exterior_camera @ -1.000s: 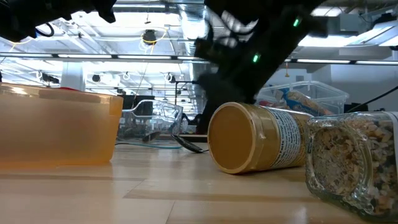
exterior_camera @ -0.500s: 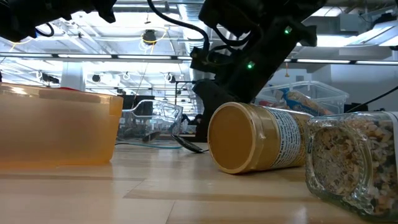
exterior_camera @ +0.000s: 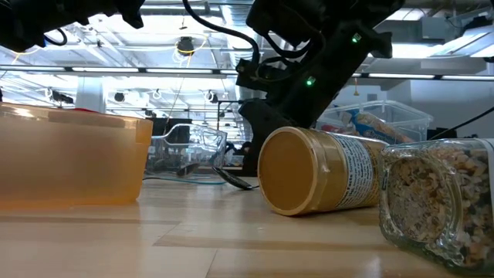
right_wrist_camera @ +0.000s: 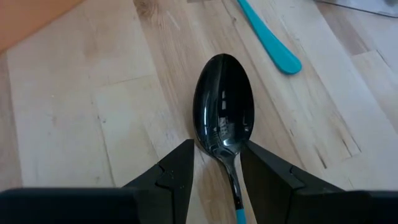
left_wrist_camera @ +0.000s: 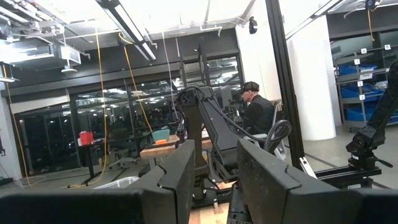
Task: Pick & Place Food Item
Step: Put the blue spoon into the left transparent bin
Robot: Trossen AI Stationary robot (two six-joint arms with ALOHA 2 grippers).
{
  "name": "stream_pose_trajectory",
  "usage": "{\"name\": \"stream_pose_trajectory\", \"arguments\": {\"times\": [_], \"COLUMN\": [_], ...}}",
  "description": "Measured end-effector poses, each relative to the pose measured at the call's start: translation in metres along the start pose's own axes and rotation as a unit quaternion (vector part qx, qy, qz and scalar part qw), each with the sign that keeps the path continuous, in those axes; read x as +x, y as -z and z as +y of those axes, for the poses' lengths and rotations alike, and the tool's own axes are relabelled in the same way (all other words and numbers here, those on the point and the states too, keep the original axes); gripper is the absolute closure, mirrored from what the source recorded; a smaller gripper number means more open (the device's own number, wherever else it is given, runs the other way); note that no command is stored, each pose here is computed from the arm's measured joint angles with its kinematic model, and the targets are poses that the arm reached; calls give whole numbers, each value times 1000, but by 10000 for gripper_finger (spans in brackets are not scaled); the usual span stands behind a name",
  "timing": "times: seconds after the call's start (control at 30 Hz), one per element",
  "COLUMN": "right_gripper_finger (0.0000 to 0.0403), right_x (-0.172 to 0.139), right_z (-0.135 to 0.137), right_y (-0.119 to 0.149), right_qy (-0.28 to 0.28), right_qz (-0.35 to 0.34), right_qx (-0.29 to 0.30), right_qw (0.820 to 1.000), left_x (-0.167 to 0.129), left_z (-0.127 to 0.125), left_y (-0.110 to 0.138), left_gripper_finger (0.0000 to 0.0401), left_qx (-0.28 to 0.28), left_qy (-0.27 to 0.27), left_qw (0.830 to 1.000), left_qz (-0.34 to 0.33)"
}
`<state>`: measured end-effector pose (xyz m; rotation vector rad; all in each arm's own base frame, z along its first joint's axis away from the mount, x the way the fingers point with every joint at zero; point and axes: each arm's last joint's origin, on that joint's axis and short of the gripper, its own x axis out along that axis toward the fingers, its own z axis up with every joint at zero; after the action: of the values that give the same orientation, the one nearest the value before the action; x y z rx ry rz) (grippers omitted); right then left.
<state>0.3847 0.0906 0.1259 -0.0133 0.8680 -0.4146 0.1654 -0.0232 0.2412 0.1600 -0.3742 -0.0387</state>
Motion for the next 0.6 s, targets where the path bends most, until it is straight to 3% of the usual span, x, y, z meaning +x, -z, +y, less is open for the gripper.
{"name": "stream_pose_trajectory", "arguments": {"times": [0.6], "right_gripper_finger": [276], "right_x": [0], "right_z": [-1], "right_y": [2], "right_qy": [1], "right_qz": [11], "right_qx": [-7], "right_qw": [1000], "left_x": [0], "left_z": [0], "left_y": [0], "left_gripper_finger": [289], "left_qx": [0], "left_qy": [0], "left_qw": [1000], "left_qz": [1]}}
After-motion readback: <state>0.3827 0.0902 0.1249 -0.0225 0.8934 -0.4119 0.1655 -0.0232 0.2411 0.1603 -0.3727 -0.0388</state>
